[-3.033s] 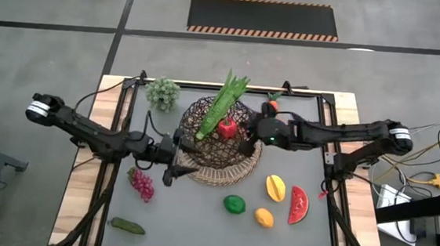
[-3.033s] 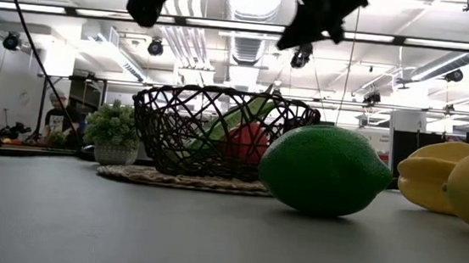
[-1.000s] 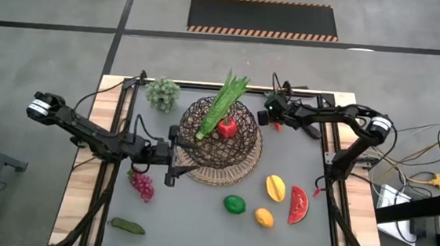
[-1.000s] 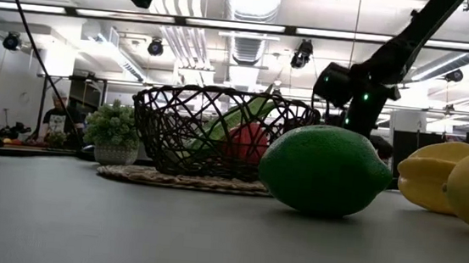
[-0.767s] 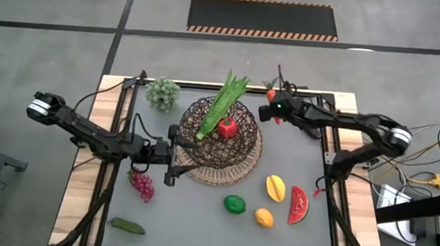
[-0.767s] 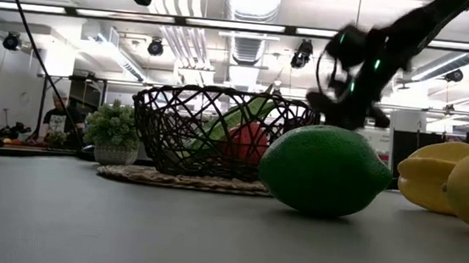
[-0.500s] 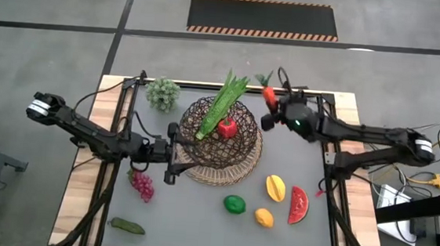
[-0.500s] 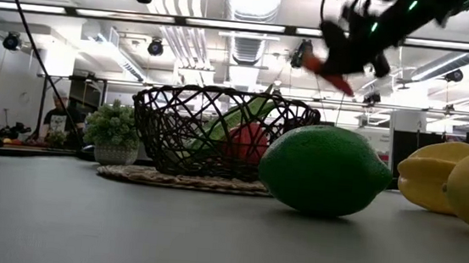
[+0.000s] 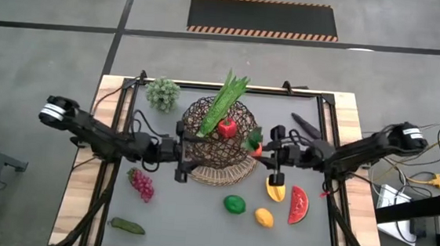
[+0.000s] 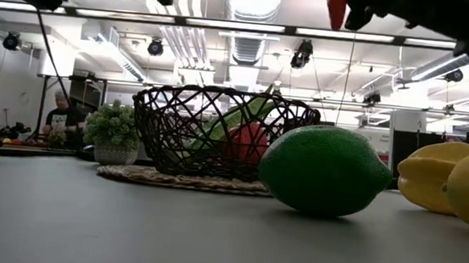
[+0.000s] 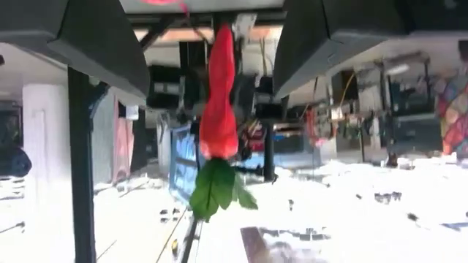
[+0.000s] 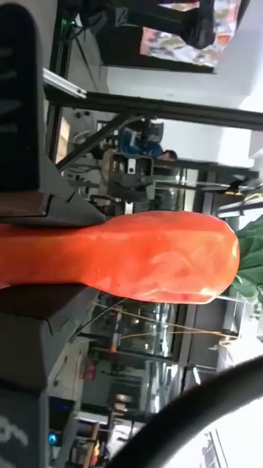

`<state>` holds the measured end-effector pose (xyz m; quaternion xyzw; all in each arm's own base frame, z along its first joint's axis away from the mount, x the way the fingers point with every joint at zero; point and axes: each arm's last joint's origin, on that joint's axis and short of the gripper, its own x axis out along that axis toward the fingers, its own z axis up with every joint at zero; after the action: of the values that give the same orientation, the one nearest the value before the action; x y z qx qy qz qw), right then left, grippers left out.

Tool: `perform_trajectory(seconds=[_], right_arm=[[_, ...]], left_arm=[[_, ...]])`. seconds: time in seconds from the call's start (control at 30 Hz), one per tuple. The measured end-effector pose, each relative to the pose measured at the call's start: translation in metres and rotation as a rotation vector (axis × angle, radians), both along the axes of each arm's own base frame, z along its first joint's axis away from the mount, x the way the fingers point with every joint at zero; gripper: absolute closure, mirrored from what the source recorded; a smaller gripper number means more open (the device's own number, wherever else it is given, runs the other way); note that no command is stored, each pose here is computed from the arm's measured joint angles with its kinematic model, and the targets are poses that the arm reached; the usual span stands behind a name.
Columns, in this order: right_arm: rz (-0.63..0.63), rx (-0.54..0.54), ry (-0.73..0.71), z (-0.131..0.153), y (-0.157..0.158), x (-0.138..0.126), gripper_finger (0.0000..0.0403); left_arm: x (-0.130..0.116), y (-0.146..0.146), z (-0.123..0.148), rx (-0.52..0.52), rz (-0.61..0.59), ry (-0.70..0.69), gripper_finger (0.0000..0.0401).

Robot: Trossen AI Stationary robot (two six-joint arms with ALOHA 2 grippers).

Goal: Build produce basket
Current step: Put the orange carrot into the basket

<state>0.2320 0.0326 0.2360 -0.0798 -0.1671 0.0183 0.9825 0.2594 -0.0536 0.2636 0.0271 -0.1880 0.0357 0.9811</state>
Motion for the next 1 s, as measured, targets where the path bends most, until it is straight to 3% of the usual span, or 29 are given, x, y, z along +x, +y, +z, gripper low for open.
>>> perform_trajectory(seconds=[0.43, 0.57, 0.73, 1.0], right_arm=[[-0.014, -0.035, 0.029, -0.009, 0.004, 0.032, 0.0329], [-0.050, -0.025, 0.045, -0.012, 0.004, 0.035, 0.0329], [-0.060, -0.023, 0.051, -0.013, 0.004, 0.036, 0.0329], [-0.062, -0.014, 0.053, -0.013, 0.003, 0.036, 0.0328]], left_arm=[[0.071, 0.007, 0.006, 0.044, 0.033, -0.068, 0.0129], [0.080, 0.011, 0.006, 0.057, 0.010, -0.073, 0.0129], [0.087, 0.014, 0.007, 0.062, -0.110, -0.073, 0.0129], [0.090, 0.020, 0.007, 0.050, -0.100, -0.067, 0.0161]])
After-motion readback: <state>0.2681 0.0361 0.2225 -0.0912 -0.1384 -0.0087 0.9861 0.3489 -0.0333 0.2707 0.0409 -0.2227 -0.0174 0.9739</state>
